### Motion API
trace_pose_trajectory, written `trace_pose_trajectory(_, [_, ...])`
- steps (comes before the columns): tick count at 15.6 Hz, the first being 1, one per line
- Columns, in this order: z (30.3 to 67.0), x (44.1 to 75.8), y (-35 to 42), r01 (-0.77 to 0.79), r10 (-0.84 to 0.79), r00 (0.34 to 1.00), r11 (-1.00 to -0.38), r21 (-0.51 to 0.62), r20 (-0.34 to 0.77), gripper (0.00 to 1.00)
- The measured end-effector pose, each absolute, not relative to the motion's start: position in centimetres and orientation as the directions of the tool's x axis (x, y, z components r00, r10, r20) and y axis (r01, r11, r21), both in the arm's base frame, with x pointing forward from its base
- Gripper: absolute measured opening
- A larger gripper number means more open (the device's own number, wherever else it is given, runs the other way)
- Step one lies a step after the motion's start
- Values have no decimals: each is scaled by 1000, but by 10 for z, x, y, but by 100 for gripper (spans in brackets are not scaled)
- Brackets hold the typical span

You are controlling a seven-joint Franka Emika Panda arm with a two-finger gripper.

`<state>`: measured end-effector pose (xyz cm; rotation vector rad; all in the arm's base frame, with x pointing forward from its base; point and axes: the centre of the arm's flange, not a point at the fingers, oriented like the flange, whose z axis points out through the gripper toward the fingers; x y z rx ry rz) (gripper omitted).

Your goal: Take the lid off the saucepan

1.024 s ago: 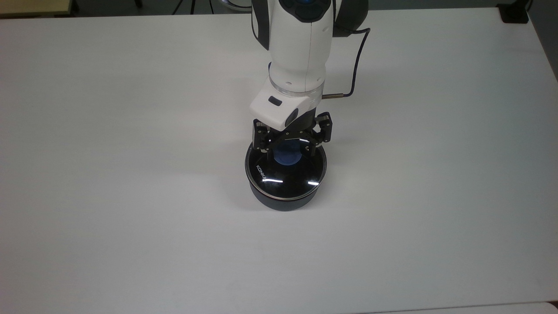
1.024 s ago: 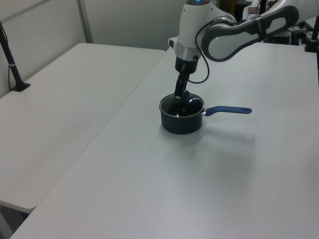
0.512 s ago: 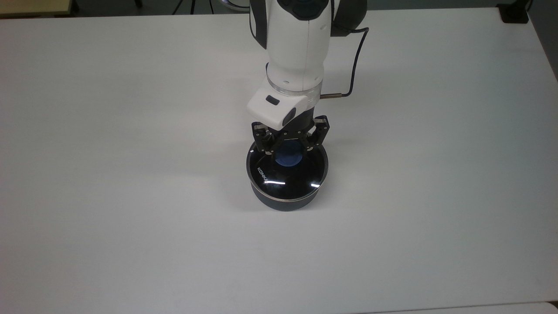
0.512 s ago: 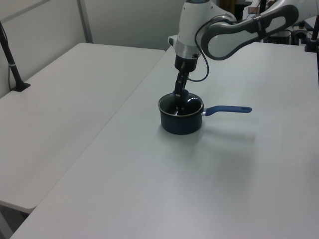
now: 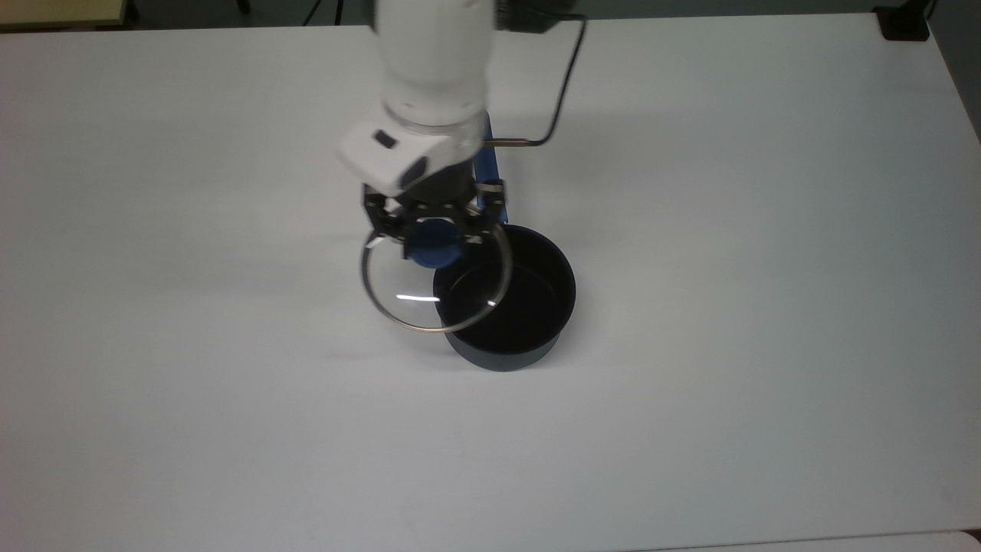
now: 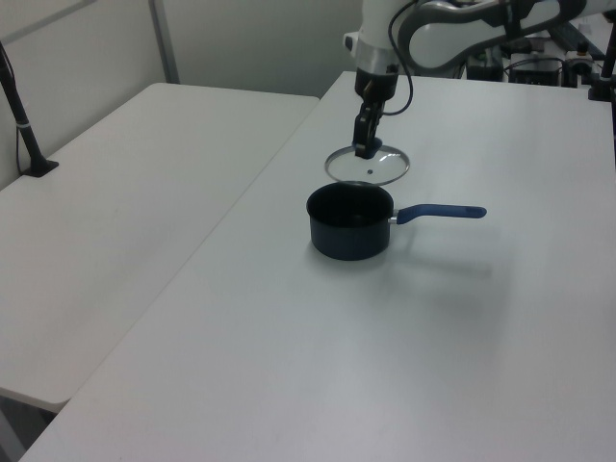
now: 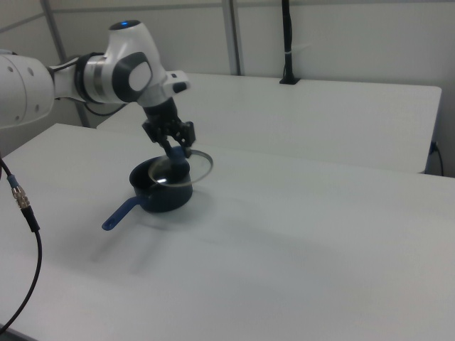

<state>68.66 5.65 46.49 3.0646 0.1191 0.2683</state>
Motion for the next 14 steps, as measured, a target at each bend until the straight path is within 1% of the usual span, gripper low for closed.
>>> trace_pose_trajectory(3, [449, 681, 8, 33, 43, 991, -997, 76, 129, 60])
trace_pose_trajectory(7, [405, 663, -68, 19, 23, 998, -996, 92, 50, 60])
trace_pose_trajectory(10, [380, 660, -88, 8, 18, 994, -995, 99, 103, 60])
trace_pose_trajectory(14, [345, 659, -87, 31, 42, 995, -993, 117, 96, 60])
